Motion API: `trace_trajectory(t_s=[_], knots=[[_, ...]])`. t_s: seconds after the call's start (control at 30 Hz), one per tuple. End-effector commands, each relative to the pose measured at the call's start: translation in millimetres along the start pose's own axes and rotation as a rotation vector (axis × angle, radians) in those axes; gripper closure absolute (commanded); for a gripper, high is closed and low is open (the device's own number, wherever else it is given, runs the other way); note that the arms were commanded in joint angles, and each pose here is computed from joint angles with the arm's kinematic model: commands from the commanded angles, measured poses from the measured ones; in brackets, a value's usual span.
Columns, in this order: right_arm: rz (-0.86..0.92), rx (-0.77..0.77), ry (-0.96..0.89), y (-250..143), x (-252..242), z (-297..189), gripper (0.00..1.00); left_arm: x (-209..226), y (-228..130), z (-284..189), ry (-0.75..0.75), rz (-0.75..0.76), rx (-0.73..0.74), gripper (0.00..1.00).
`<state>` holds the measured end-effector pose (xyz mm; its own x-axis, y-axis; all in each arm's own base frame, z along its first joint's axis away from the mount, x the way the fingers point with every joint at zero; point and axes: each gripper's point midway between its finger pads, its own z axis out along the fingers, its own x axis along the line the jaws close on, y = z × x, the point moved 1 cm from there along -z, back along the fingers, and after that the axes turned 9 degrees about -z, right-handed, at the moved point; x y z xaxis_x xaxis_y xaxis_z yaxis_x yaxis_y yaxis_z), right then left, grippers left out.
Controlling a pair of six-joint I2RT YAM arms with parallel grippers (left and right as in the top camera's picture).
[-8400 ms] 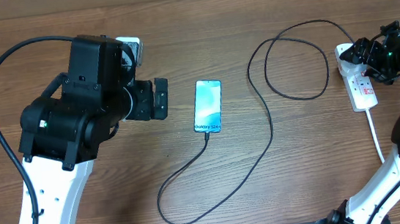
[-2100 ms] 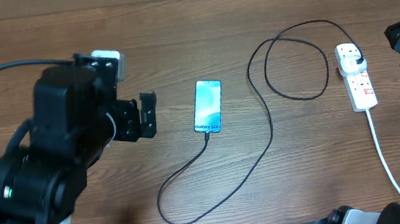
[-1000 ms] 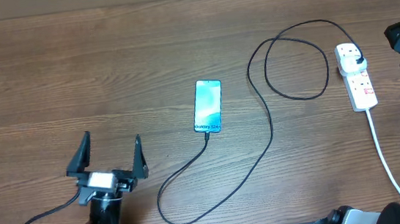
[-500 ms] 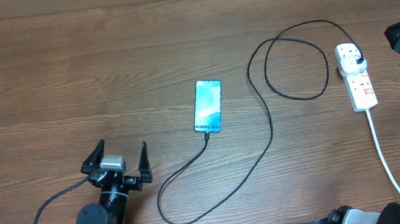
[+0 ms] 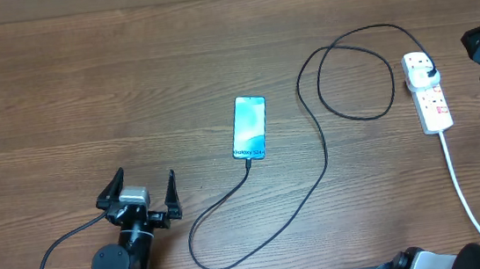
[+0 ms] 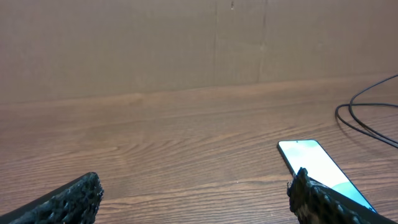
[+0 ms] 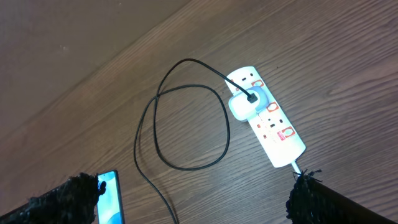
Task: Plug charger to phone and switch on socket
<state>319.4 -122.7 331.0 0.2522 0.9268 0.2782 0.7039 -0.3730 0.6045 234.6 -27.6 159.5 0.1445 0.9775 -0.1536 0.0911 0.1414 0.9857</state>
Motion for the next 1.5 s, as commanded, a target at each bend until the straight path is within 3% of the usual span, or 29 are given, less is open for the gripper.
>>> trace_trajectory(t_s=[0.0,0.87,1.07,1.47], knots=[[-0.003,-0.016,-0.008,4,0,-3,0.0,4,0,0,0.02,0.019,-0.003,0.01],[-0.01,-0.032,-0.059,3,-5,-12,0.0,4,0,0,0.02,0.019,-0.003,0.01],[-0.078,-0.153,-0.048,14,16,-39,0.0,4,0,0,0.02,0.019,-0.003,0.01],[-0.428,-0.561,0.19,16,125,-54,0.0,4,0,0,0.02,0.019,-0.003,0.01]])
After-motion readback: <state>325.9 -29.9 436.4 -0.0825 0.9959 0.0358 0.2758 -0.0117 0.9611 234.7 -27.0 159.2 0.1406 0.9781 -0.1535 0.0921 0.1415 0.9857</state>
